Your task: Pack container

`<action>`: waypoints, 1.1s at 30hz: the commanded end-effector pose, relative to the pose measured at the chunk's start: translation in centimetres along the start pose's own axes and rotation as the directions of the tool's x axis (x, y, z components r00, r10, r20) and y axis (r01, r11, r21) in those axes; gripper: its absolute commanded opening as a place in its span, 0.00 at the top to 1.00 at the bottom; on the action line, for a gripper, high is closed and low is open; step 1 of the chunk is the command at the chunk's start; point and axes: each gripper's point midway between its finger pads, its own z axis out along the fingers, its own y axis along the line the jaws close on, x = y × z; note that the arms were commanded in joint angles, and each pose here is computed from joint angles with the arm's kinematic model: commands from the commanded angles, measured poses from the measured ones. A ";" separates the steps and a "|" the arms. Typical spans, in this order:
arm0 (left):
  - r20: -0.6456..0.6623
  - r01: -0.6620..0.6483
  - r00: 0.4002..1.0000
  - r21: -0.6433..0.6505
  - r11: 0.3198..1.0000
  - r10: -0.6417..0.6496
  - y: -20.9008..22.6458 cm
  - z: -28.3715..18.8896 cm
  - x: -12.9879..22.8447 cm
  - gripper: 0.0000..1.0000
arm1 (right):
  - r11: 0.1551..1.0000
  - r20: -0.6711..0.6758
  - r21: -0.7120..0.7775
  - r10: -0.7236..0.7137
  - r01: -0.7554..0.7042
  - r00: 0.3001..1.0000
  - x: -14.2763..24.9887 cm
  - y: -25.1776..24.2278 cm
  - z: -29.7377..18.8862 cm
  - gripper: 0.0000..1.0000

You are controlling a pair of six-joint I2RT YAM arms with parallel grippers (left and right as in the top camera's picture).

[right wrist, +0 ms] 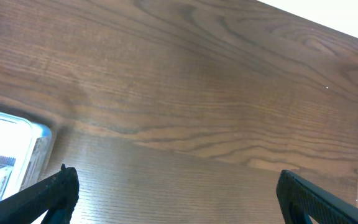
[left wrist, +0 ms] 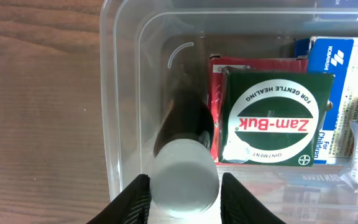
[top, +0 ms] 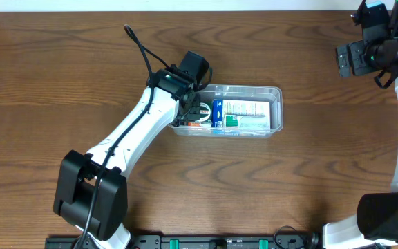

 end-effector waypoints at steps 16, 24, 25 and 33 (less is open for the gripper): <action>0.115 0.015 0.993 0.047 0.999 -0.020 -0.3 -4.2 -2.3 0.51 | 1.000 0.001 0.002 0.012 -0.012 1.000 0.0 -0.1 -0.1 0.01; 0.191 0.035 0.980 0.066 0.997 -0.047 3.0 -12.8 -0.3 0.13 | 1.000 0.001 0.002 0.012 -0.012 1.000 0.0 -0.1 -0.1 0.01; 0.206 0.042 0.977 0.073 0.996 -0.056 3.8 -14.1 0.4 0.11 | 1.000 0.001 0.002 0.012 -0.012 1.000 0.0 -0.1 -0.1 0.01; 0.363 0.049 0.925 0.190 0.981 -0.117 7.3 -23.2 5.9 0.02 | 1.000 0.001 0.002 0.012 -0.012 1.000 0.0 -0.1 -0.1 0.01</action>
